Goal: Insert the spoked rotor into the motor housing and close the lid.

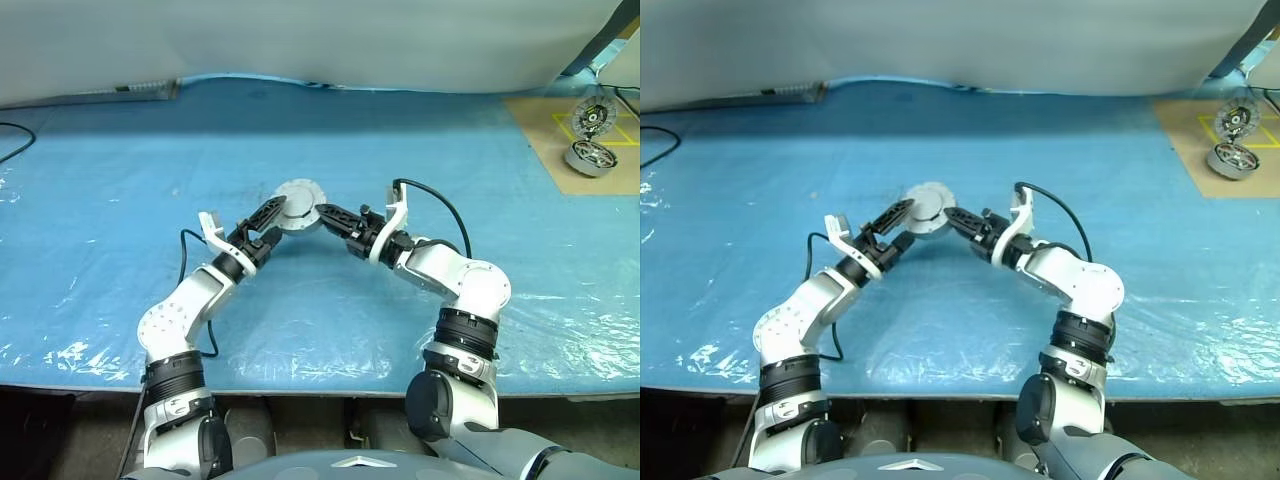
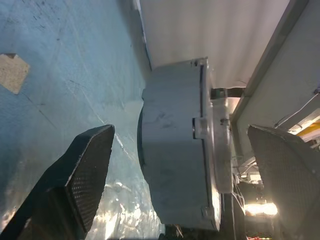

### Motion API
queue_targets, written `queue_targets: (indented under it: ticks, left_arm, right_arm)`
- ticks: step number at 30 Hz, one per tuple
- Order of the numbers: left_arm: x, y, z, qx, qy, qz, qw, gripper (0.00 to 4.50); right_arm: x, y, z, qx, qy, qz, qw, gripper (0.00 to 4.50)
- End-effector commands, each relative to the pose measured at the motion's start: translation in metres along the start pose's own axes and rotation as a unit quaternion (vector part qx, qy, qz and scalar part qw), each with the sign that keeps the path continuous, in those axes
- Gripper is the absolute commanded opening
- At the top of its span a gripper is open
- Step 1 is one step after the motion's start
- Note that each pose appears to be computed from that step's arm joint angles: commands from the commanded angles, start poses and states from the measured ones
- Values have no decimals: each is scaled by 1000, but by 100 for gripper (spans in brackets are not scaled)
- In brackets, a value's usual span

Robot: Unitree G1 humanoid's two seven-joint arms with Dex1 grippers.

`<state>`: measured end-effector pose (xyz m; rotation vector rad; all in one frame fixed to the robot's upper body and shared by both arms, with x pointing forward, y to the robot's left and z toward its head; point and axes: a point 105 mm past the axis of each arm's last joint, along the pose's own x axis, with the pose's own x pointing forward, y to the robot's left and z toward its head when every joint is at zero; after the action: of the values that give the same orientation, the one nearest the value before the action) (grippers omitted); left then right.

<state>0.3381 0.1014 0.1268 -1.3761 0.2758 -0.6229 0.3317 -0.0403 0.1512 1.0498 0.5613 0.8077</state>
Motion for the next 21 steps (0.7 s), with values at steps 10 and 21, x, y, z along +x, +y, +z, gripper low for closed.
queue_targets:
  ticks: [10,21]
  left_arm:
    - [8,-29,-5,-48,-13,-88,995,358]
    - [2,-14,20,-16,-40,-37,998,240]
  right_arm:
    - [4,27,-9,10,-1,55,998,105]
    - [-15,-30,9,-235,-35,-127,963,223]
